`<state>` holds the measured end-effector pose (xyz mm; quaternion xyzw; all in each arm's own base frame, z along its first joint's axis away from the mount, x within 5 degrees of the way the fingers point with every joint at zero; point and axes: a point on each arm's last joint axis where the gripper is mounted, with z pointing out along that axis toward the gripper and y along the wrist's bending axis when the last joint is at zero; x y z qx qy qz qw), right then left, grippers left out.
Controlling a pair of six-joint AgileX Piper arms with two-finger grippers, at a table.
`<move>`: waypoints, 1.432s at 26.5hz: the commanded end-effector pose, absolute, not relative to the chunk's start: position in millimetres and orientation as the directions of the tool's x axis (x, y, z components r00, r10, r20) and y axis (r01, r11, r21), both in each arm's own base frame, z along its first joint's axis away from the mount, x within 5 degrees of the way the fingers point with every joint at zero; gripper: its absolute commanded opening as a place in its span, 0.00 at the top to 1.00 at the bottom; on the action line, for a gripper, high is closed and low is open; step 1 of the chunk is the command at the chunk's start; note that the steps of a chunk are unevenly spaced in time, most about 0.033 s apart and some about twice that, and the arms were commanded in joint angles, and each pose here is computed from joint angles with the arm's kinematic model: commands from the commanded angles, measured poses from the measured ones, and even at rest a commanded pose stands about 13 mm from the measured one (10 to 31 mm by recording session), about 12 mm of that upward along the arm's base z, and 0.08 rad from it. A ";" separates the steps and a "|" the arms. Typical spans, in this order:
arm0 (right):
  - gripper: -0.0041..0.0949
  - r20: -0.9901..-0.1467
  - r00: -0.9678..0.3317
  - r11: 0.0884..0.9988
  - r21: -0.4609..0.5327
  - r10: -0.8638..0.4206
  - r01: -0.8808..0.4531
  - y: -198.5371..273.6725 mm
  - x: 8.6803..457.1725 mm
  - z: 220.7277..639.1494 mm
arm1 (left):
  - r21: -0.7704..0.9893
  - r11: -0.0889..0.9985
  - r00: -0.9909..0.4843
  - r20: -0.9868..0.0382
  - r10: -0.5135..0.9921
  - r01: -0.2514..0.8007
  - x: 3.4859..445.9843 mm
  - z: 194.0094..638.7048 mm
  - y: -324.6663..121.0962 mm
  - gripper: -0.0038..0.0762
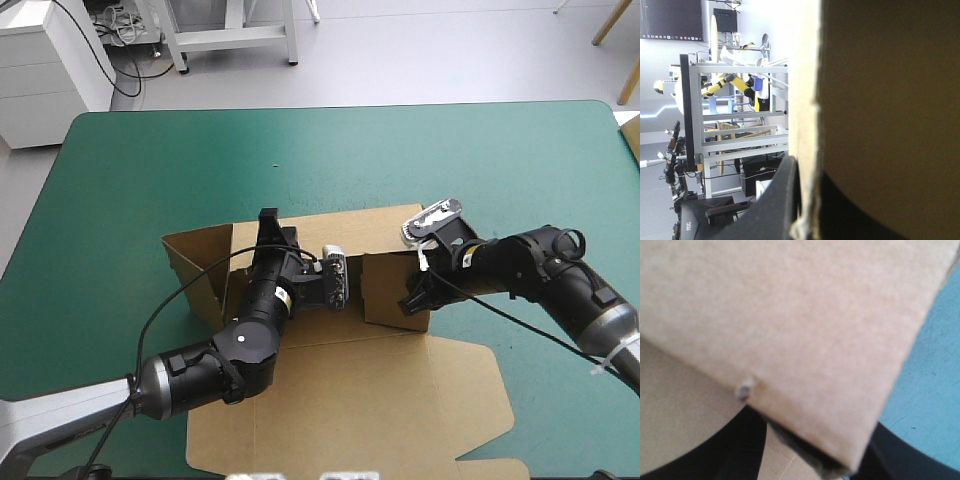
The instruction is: Fold the box
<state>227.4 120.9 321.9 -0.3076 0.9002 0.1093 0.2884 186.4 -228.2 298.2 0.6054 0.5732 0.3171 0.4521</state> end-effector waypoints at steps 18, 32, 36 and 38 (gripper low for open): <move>0.64 -0.697 -0.632 0.886 -0.011 -0.340 -0.464 141.5 210.3 329.2 | 0.906 0.111 0.193 -0.204 0.960 0.408 180.8 310.6 -233.0 0.96; 0.98 -0.801 -0.542 0.886 0.035 -0.252 -0.463 131.5 190.9 333.6 | 0.906 0.104 0.208 -0.203 0.957 0.409 176.6 310.6 -236.0 0.96; 0.98 -0.797 -0.554 0.889 0.046 -0.242 -0.456 132.7 192.3 331.8 | 0.908 0.077 0.250 -0.194 0.949 0.411 167.5 310.6 -242.7 0.96; 0.98 -0.797 -0.555 0.889 0.050 -0.239 -0.454 133.4 193.1 331.2 | 0.908 0.071 0.264 -0.194 0.945 0.412 163.9 310.6 -245.1 0.95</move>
